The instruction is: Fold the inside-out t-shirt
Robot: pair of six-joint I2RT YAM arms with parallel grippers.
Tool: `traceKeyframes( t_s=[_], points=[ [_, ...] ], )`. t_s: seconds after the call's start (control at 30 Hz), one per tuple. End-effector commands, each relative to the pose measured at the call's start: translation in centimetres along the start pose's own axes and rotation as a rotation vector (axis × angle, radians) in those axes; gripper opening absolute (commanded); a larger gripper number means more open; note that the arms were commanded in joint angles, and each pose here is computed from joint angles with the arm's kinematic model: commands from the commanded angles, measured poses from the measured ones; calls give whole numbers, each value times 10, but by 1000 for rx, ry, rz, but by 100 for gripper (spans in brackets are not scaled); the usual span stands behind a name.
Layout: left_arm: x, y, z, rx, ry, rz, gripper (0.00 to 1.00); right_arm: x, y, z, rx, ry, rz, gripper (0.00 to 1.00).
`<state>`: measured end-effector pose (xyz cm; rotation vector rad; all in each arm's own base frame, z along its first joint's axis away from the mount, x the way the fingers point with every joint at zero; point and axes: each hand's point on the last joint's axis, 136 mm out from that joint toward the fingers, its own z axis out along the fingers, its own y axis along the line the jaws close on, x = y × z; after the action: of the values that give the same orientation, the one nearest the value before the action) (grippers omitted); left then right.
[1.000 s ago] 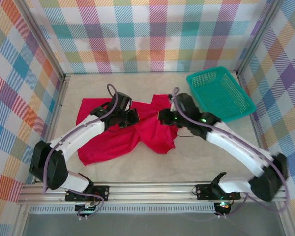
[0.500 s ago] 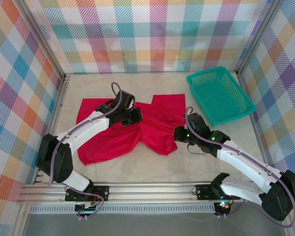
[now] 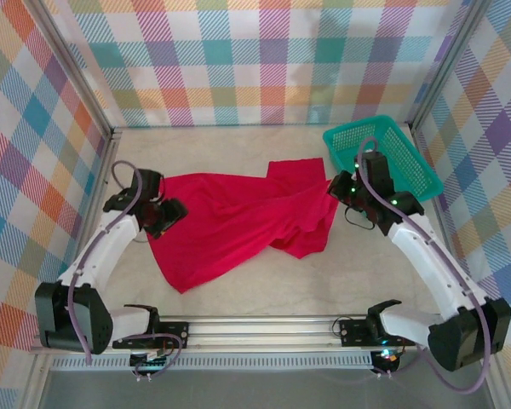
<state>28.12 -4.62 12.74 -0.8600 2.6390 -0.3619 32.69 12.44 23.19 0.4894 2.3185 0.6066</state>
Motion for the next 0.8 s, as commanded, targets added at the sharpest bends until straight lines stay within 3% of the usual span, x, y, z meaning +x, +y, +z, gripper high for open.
traceKeyframes(
  t_s=[0.0,0.13,0.3,0.53,0.67,0.77],
  points=[
    [28,42,6,-122,84,-74,67,22,1,22,-27,113,-17,0],
    [34,35,44,-63,129,-111,64,37,8,39,-75,195,-31,0],
    [11,21,94,-102,174,-105,59,61,12,57,-89,269,-65,0],
    [-26,-26,157,-90,224,-77,56,108,-6,126,-6,393,-34,0],
    [-43,-58,181,-65,242,-39,55,107,-26,164,120,420,-44,0],
    [-70,-73,169,-72,194,-4,52,85,-27,173,169,396,-76,0]
  ],
)
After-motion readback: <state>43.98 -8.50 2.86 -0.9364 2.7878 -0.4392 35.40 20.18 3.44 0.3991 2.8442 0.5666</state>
